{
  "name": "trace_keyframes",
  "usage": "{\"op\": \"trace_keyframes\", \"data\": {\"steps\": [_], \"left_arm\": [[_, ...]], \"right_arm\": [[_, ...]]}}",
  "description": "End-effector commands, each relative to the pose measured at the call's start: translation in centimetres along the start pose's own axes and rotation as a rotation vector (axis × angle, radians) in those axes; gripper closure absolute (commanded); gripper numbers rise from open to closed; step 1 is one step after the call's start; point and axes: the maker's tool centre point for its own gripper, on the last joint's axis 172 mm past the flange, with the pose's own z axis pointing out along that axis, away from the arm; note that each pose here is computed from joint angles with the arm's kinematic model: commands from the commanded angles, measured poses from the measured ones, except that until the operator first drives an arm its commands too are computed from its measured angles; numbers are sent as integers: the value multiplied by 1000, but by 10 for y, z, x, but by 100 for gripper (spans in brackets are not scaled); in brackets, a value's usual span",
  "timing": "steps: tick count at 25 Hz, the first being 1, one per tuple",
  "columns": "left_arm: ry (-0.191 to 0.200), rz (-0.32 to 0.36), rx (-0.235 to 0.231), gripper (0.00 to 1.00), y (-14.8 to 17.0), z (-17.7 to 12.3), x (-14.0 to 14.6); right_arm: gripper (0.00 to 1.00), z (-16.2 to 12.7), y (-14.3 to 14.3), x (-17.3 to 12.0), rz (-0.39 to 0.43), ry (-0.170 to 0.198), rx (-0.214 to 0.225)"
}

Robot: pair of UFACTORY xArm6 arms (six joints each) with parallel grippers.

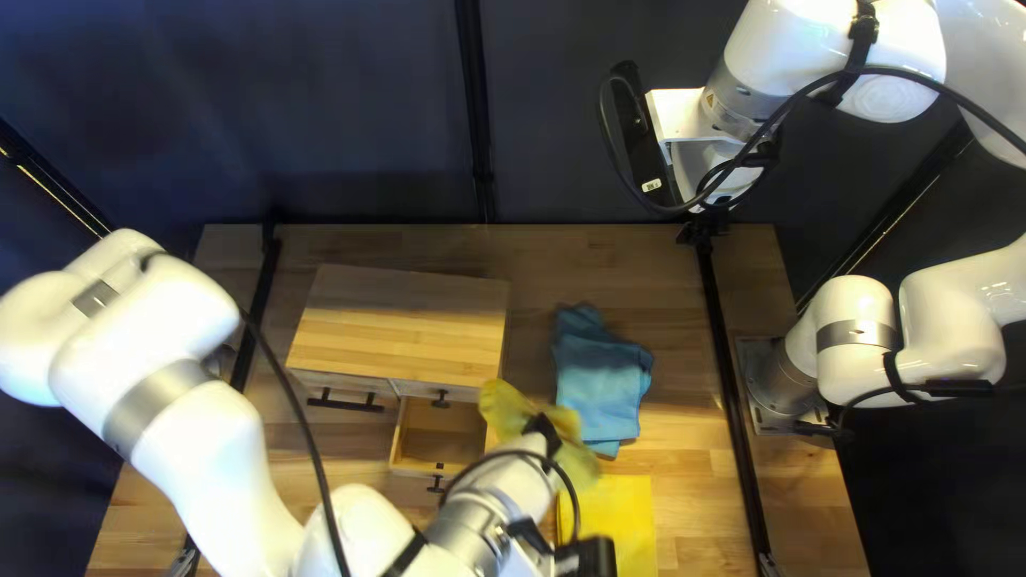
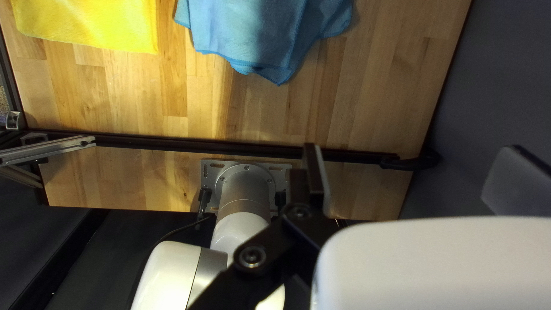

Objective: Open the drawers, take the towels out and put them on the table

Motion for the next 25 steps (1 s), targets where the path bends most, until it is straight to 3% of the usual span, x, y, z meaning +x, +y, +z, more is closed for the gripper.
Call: {"op": "trace_keyframes", "data": {"steps": [1,5,22,25], "left_arm": [[-72,-169,3,100,0,1,0],[-138,-314,21,100,-3,2,12],[-138,-314,21,100,-3,2,12],[-121,-283,-24,100,13,14,15]], "right_arm": [[0,0,0,0,0,0,0],[0,0,0,0,0,0,0],[0,0,0,0,0,0,0],[0,0,0,0,0,0,0]]}}
